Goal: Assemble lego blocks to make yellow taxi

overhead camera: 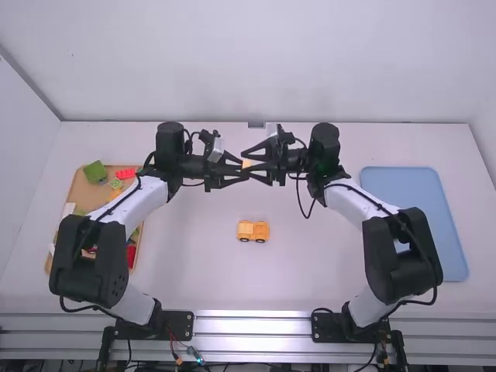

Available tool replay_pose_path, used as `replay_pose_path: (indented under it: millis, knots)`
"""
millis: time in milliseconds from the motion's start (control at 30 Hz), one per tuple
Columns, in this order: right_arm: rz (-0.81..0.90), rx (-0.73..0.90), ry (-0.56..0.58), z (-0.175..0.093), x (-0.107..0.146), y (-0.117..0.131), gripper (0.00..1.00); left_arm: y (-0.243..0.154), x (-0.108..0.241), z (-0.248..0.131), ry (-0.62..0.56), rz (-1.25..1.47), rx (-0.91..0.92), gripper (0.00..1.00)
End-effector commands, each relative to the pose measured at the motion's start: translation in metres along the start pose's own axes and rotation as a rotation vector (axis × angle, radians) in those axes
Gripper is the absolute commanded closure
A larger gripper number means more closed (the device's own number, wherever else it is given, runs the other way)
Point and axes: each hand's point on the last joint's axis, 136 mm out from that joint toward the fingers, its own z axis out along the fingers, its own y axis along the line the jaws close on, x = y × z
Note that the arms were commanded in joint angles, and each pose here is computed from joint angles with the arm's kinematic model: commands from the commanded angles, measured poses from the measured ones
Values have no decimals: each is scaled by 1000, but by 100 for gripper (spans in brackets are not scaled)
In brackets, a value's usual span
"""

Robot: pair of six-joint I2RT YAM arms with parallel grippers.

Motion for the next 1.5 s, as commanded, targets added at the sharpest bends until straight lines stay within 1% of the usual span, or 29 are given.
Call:
replay_pose_path:
  millis: [0, 100, 333, 367, 433, 600, 633, 667, 700, 733, 767, 800, 833, 933, 967, 1033, 1100, 1133, 1167, 1200, 1233, 1267, 1333, 1400, 1433, 1467]
  knots:
    - [-14, -4, -5, 1, -7, -3, 49, -3, 0, 0, -4, 0, 11, 98]
    - [-16, -3, -5, 1, -7, -3, 54, 2, 2, -1, 5, 6, -18, 98]
    - [-16, -3, -5, 1, -7, -3, 60, 2, -5, 1, -5, 42, -13, 98]
    - [-17, -4, -5, 1, -7, -2, 62, 3, -7, 1, -9, 46, -14, 98]
    - [-20, -4, -6, 1, -7, -2, 64, 3, -7, 1, -10, 58, -15, 98]
    - [-22, 1, -7, 1, -7, -3, 71, 3, -8, 1, -11, 64, -15, 98]
    - [-24, 1, -7, 1, -8, -3, 73, 3, -8, 1, -11, 64, -15, 94]
    - [-28, 0, -8, 1, -8, -3, 80, 3, -8, 1, -11, 64, -15, 83]
    - [-28, 1, -8, 1, -8, -3, 80, 3, -8, 1, -11, 64, -15, 76]
    - [-42, 0, -13, 1, -10, -3, 82, 3, -9, 1, -12, 69, -15, 60]
    - [-43, 0, -15, 1, -12, -3, 85, 3, -9, 1, -13, 77, -15, 36]
    - [-48, -1, -19, 1, -13, -2, 85, 3, -10, 1, -14, 81, -15, 1]
    - [-57, -1, -27, 0, -17, -2, 88, 4, -10, 1, -14, 81, -16, 1]
    - [-71, 32, -53, -1, -27, -6, 91, 2, -9, 1, -13, 67, -9, 1]
    - [-64, 91, -71, -4, -31, -16, 94, 6, -4, 0, -2, 33, -31, 1]
    - [-43, 188, -90, -12, -33, -35, 96, 18, 7, -3, 34, -31, -108, 1]
    - [26, 336, -96, -25, -27, -62, 98, 41, 36, -9, 136, -150, -284, 1]
    - [47, 373, -93, -29, -24, -69, 99, 47, 44, -11, 166, -175, -328, 1]
    - [78, 433, -72, -36, -15, -79, 100, 56, 62, -19, 239, -214, -421, 1]
    - [98, 469, -53, -41, -8, -85, 100, 61, 74, -25, 292, -221, -470, 1]
    - [135, 525, -16, -49, 3, -92, 100, 65, 88, -33, 360, -221, -526, 1]
    - [144, 540, -3, -51, 7, -93, 100, 66, 91, -35, 376, -223, -539, 1]
    - [198, 635, 100, -63, 29, -102, 100, 74, 105, -51, 449, -236, -629, 1]
    - [238, 727, 249, -74, 53, -104, 100, 82, 110, -63, 478, -251, -701, 1]
    - [244, 750, 293, -77, 59, -103, 100, 85, 111, -66, 482, -257, -722, 1]
    - [253, 797, 416, -84, 75, -99, 100, 90, 110, -72, 483, -265, -762, 1]
